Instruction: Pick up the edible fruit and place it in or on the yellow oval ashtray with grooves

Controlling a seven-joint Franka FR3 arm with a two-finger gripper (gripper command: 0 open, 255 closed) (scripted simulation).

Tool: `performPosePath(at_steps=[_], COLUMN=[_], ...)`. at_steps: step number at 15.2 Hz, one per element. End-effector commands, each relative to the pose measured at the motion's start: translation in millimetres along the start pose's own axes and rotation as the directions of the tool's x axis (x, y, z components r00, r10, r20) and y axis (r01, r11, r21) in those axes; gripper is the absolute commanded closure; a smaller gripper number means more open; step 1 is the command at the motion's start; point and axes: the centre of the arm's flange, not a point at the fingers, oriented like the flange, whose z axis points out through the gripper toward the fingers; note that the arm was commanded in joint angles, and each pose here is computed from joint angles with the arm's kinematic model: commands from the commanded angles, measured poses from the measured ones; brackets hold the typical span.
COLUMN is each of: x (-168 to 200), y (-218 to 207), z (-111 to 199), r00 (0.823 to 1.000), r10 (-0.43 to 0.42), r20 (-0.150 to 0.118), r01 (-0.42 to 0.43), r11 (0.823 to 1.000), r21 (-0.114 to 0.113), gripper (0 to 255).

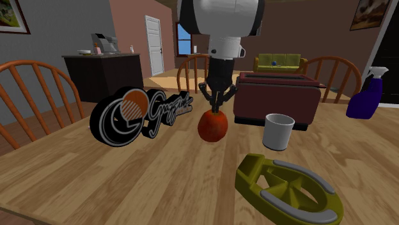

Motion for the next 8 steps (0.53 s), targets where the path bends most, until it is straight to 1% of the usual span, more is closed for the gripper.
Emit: performPosePath(at_steps=[1, 8], x=[2, 3], y=[-1, -4], z=[-12, -49], r00=[1.0, 1.0], r10=[0.0, 0.0], r20=[0.0, 0.0], r01=[0.0, 0.0], r11=[1.0, 1.0], r21=[0.0, 0.0], gripper=[255, 255])
